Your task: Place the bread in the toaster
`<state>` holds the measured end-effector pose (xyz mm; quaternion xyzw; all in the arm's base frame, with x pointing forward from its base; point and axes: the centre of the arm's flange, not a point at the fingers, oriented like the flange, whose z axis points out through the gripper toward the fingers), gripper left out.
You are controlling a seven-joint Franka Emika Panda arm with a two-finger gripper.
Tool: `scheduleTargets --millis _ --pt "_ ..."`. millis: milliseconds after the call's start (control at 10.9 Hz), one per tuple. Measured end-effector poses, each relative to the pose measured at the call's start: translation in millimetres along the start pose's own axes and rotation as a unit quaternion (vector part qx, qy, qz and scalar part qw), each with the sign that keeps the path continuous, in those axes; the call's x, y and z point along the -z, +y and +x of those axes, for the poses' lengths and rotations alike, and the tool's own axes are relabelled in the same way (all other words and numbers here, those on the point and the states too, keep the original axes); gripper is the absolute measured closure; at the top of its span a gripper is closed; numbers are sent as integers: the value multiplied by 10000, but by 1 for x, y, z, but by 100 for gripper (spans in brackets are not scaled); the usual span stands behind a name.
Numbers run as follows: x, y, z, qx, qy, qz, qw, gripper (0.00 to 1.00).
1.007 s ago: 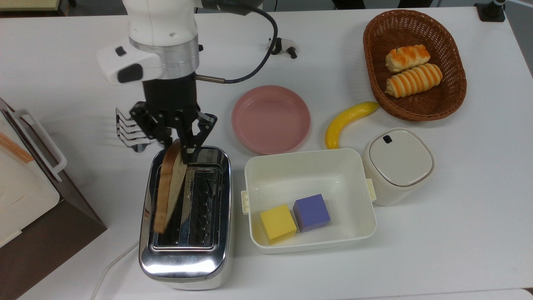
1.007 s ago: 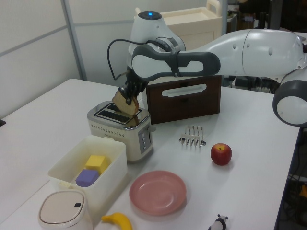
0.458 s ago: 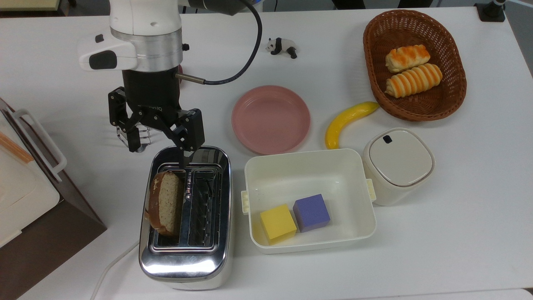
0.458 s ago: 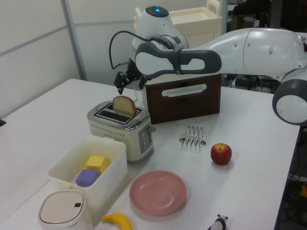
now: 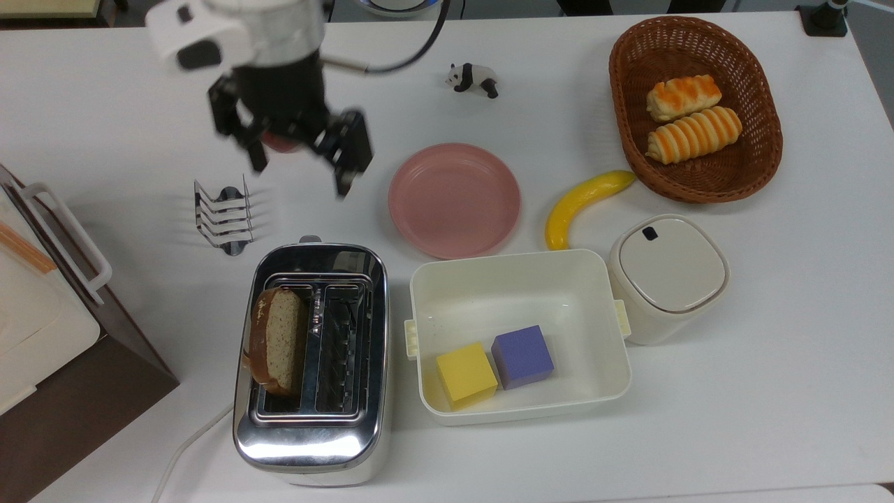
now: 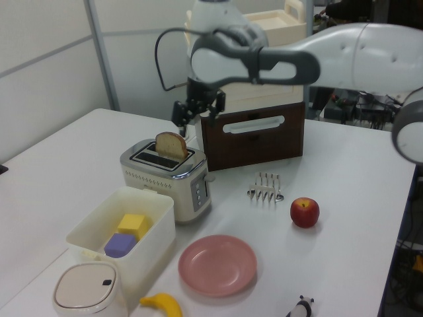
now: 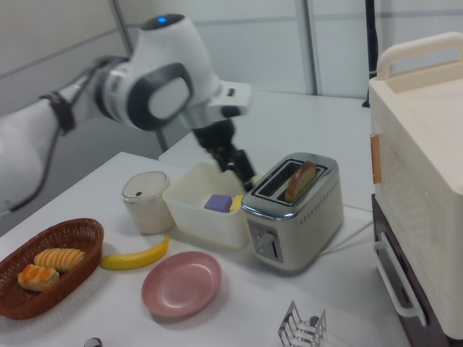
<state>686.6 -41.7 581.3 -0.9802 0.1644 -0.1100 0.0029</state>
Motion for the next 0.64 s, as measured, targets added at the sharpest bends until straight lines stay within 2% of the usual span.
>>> scheduleTargets --millis 183,366,641 --pt "21 -14 -39 304 -502 -191 9981 0" --pt "25 -22 -67 576 -712 -190 9956 0" --pt "18 -11 -81 892 -906 -177 9917 0"
